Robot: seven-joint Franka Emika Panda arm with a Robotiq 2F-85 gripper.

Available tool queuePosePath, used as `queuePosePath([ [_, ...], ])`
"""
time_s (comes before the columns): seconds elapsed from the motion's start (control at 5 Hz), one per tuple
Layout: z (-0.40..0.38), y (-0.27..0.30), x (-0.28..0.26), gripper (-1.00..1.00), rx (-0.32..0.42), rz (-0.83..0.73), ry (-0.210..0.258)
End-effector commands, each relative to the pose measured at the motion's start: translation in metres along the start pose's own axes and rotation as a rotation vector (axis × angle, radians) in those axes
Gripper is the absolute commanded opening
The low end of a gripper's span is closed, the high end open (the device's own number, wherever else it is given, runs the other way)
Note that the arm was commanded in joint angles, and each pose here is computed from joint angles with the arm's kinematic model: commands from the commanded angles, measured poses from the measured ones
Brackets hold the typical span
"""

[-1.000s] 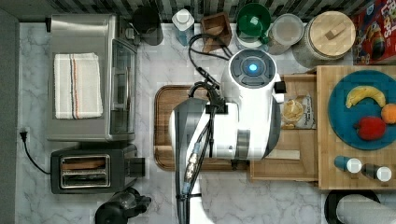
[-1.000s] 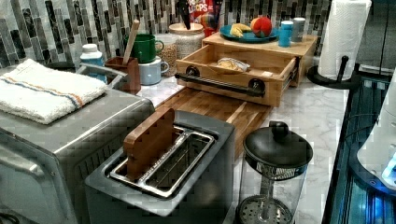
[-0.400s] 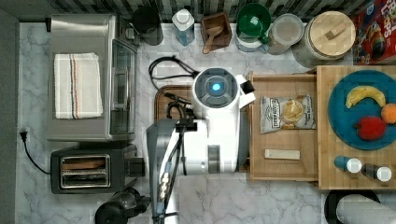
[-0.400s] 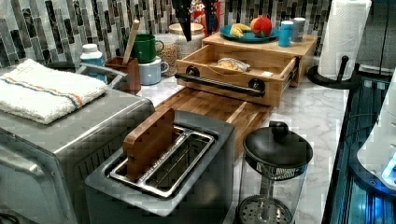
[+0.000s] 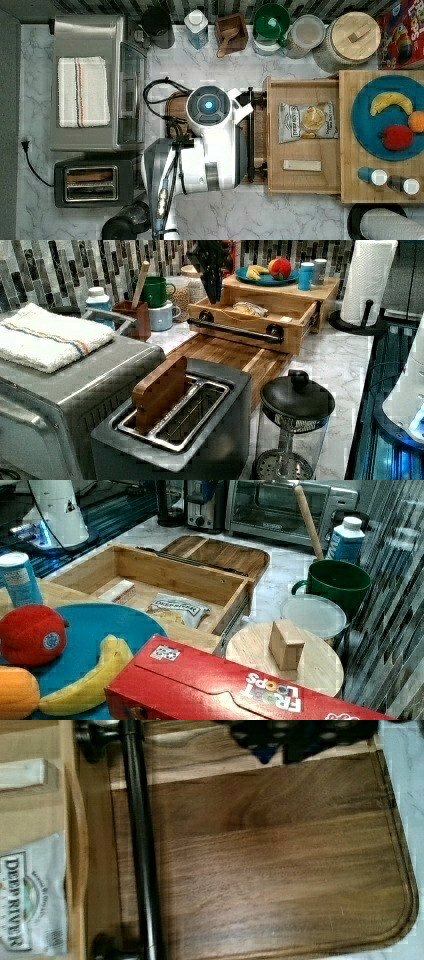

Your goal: Close the drawer.

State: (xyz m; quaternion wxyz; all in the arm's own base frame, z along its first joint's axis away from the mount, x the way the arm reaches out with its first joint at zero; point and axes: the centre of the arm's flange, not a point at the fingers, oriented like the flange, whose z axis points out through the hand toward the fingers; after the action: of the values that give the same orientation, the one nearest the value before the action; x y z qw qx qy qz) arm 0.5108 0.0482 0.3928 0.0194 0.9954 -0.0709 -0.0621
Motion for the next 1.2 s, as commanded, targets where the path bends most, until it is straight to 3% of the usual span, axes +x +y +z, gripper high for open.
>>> queuePosePath([
  [0.2, 0.077, -0.008, -0.008, -1.0, -0.111, -0.13, -0.033],
  [1.2, 0.121, 0.048, 0.01, -1.0, -0.167, -0.249, 0.079],
])
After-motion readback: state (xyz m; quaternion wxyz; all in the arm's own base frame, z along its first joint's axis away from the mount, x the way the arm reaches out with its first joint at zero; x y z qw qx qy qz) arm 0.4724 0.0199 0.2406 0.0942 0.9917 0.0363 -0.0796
